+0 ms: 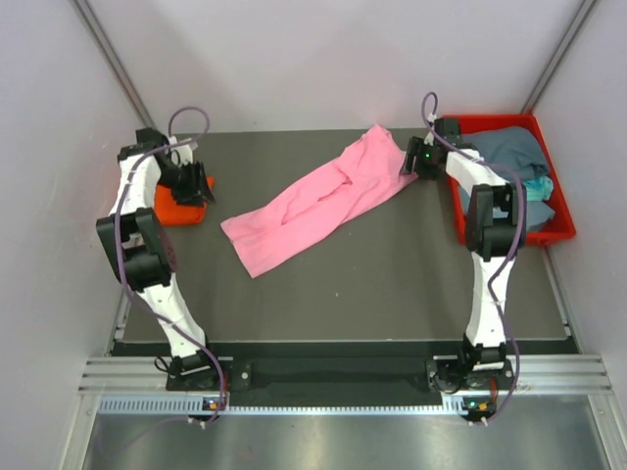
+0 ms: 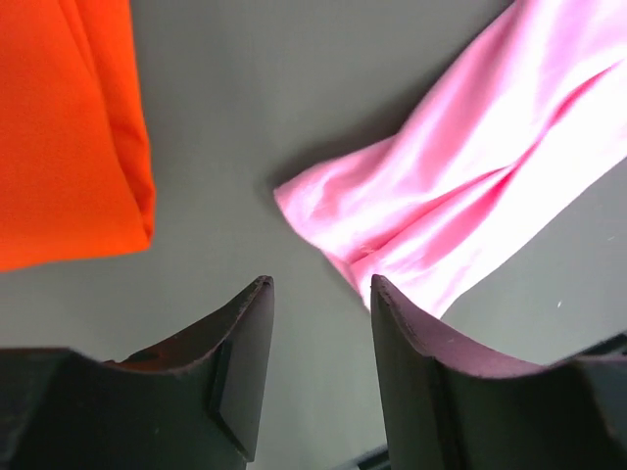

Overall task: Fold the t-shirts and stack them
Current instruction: Fold the tshirt

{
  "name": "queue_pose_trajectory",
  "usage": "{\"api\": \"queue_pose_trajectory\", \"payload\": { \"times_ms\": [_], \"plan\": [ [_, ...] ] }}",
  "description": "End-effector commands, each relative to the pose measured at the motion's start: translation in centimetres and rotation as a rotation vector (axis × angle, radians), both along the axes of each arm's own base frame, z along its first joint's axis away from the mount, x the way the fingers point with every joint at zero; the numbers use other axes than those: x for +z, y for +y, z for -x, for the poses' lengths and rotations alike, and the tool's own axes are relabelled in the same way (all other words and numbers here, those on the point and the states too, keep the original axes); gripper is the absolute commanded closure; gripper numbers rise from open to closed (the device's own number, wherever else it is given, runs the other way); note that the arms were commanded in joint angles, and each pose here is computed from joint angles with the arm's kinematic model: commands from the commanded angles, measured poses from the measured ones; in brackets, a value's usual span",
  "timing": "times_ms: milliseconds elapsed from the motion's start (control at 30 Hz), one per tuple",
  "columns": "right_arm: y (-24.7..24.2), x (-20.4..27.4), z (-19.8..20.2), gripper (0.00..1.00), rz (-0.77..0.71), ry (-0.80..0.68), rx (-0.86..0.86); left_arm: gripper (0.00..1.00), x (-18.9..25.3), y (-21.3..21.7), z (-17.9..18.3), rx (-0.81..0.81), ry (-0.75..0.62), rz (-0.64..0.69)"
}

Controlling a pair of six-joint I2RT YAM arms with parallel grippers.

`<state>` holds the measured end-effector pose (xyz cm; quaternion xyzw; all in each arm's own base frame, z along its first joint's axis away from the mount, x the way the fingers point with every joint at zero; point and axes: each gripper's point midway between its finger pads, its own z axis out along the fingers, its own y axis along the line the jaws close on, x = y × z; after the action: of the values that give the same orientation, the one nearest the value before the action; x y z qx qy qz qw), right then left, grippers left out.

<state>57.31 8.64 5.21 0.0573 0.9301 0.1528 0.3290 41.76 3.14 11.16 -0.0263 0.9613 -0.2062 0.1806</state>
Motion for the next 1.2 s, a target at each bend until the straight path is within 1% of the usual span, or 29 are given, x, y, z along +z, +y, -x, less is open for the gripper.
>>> {"api": "queue_pose_trajectory", "payload": {
  "times_ms": [0, 33, 67, 100, 167, 200, 233, 267, 300, 333, 367, 400, 433, 467, 500, 533, 633, 800, 933, 1000, 1067, 1133, 1167],
  "plan": [
    [0.0, 9.2, 0.3, 0.34, 0.006, -0.172, 0.012, 0.52, 7.4, -2.1, -1.2, -0.083, -0.202, 0.000],
    [0.0, 9.9, 0.5, 0.34, 0.002, -0.182, 0.013, 0.55, 7.8, -3.3, -0.9, -0.112, -0.205, 0.018],
    [0.2, 10.8, 0.8, 0.34, -0.005, -0.197, 0.018, 0.56, 7.6, -4.6, -0.4, -0.148, -0.198, 0.047],
    [0.5, 10.9, 1.2, 0.33, -0.020, -0.193, 0.026, 0.56, 7.8, -6.9, 0.4, -0.201, -0.188, 0.071],
    [0.9, 11.3, 1.1, 0.34, -0.042, -0.207, 0.038, 0.57, 6.9, -9.4, 1.9, -0.267, -0.143, 0.103],
    [1.2, 11.4, 1.0, 0.34, -0.058, -0.211, 0.042, 0.60, 6.4, -11.6, 2.8, -0.322, -0.120, 0.114],
    [1.4, 11.5, 0.6, 0.34, -0.064, -0.224, 0.045, 0.65, 5.9, -12.5, 3.3, -0.347, -0.104, 0.121],
    [1.9, 10.6, 0.3, 0.34, -0.069, -0.213, 0.057, 0.79, 5.0, -14.1, 4.3, -0.389, -0.073, 0.133],
    [2.2, 10.8, -0.3, 0.34, -0.070, -0.226, 0.060, 0.84, 4.5, -14.6, 4.6, -0.394, -0.060, 0.140],
    [2.2, 9.4, -0.8, 0.34, -0.067, -0.209, 0.060, 0.88, 3.8, -15.0, 4.8, -0.395, -0.048, 0.151],
    [2.3, 8.9, -1.1, 0.34, -0.063, -0.201, 0.058, 0.91, 3.5, -15.5, 4.9, -0.395, -0.035, 0.160],
    [2.4, 9.0, -1.6, 0.34, -0.064, -0.208, 0.058, 0.90, 3.2, -15.6, 5.0, -0.397, -0.023, 0.160],
    [2.4, 7.7, -1.8, 0.34, -0.063, -0.190, 0.057, 0.86, 3.0, -15.7, 5.1, -0.403, -0.017, 0.154],
    [2.5, 7.5, -2.0, 0.33, -0.059, -0.189, 0.058, 0.77, 2.7, -15.9, 5.1, -0.413, -0.010, 0.149],
    [2.2, 7.5, -2.3, 0.33, -0.048, -0.194, 0.048, 0.60, 2.4, -16.0, 5.2, -0.420, 0.000, 0.133],
    [2.0, 6.6, -2.5, 0.33, -0.042, -0.182, 0.042, 0.59, 2.3, -16.0, 5.3, -0.427, 0.004, 0.126],
    [1.9, 6.2, -3.1, 0.33, -0.031, -0.190, 0.039, 0.55, 1.6, -16.5, 5.8, -0.444, 0.032, 0.116],
    [2.0, 5.3, -3.9, 0.33, -0.039, -0.185, 0.026, 0.54, -0.5, -17.9, 7.5, -0.479, 0.115, 0.116],
    [2.0, 4.5, -3.7, 0.34, -0.034, -0.164, 0.016, 0.54, -2.3, -18.6, 8.9, -0.491, 0.185, 0.116],
    [1.8, 3.9, -3.5, 0.34, -0.027, -0.151, 0.012, 0.52, -3.2, -18.7, 9.1, -0.493, 0.210, 0.099],
    [1.8, 3.4, -3.4, 0.34, -0.026, -0.142, 0.010, 0.48, -4.0, -18.4, 9.1, -0.495, 0.229, 0.056],
    [1.9, 3.2, -3.3, 0.34, -0.030, -0.136, 0.012, 0.48, -4.8, -17.7, 9.0, -0.495, 0.242, -0.007],
    [1.9, 3.2, -3.3, 0.34, -0.033, -0.136, 0.011, 0.48, -5.3, -16.9, 8.9, -0.498, 0.245, -0.073]
  ]
}}
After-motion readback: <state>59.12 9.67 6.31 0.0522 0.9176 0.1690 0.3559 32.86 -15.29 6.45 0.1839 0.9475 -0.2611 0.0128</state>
